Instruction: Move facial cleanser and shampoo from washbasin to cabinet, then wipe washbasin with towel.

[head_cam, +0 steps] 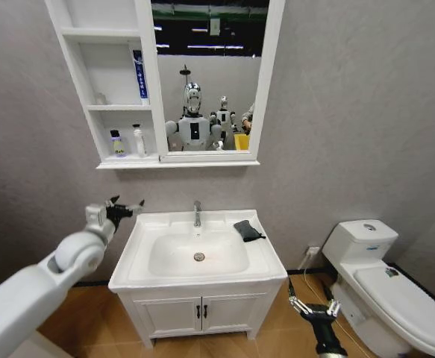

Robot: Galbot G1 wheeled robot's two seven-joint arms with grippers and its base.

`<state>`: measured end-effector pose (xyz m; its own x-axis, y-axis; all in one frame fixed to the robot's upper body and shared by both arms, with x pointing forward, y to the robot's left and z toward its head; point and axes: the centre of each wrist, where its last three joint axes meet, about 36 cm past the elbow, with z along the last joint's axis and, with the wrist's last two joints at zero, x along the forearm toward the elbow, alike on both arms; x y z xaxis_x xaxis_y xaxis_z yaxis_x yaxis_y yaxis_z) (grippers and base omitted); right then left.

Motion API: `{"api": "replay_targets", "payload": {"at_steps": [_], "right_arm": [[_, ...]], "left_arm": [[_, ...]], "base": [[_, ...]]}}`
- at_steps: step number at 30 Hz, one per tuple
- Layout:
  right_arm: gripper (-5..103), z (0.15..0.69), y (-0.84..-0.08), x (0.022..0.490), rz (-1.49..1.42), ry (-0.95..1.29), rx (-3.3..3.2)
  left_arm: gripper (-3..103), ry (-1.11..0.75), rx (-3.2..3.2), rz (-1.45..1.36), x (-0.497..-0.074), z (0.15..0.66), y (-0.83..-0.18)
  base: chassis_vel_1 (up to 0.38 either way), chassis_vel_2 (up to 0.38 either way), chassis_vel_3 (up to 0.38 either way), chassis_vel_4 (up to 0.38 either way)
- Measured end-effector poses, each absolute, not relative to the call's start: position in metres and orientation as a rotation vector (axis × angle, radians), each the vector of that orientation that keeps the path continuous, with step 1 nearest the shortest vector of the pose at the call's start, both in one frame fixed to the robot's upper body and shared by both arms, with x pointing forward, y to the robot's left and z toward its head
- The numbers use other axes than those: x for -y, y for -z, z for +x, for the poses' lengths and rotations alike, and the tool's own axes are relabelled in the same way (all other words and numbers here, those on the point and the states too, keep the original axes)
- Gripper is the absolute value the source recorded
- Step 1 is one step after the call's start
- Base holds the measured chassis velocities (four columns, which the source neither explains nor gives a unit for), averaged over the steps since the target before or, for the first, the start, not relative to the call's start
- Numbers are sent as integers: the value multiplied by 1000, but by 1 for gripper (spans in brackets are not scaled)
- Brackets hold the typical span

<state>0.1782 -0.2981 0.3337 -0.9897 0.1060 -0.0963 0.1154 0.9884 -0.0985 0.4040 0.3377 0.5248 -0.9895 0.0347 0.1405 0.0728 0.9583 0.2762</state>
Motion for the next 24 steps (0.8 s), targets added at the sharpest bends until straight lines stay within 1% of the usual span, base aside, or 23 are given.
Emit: {"api": "replay_targets", "payload": {"at_steps": [1,2,3,4,5,7,8,9,10,12,17,22,24], "right_arm": [[100,176,-335,298,167,160,-3059],[100,176,-335,298,167,160,-3059],[100,173,-337,298,145,152,-3087],[100,172,-339,299,127,147,-3103],[100,172,-339,299,127,147,-3103],[100,175,-349,304,79,110,-3138],[100,175,-349,304,79,110,-3138],[100,178,-354,306,47,84,-3145],[100,178,-354,306,47,84,-3145],[100,191,-371,314,-42,33,-3143],[100,214,-401,331,-139,-5,-3129],[100,257,-437,352,-192,77,-3092],[100,267,-441,353,-187,83,-3079]], "left_arm": [[100,439,2957,-86,-337,387,-511],[100,439,2957,-86,-337,387,-511],[100,466,2927,-80,-338,358,-490],[100,495,2927,-73,-341,343,-482],[100,495,2927,-73,-341,343,-482],[100,556,2950,-24,-355,313,-475],[100,556,2950,-24,-355,313,-475],[100,550,2959,14,-360,301,-479],[100,550,2959,14,-360,301,-479],[100,510,2984,82,-363,289,-490],[100,492,2988,95,-363,289,-492],[100,482,2991,95,-362,291,-493],[100,481,2991,94,-362,291,-493]], "base": [[0,0,0,0],[0,0,0,0],[0,0,0,0],[0,0,0,0],[0,0,0,0],[0,0,0,0],[0,0,0,0],[0,0,0,0],[0,0,0,0],[0,0,0,0],[0,0,0,0],[0,0,0,0],[0,0,0,0]]}}
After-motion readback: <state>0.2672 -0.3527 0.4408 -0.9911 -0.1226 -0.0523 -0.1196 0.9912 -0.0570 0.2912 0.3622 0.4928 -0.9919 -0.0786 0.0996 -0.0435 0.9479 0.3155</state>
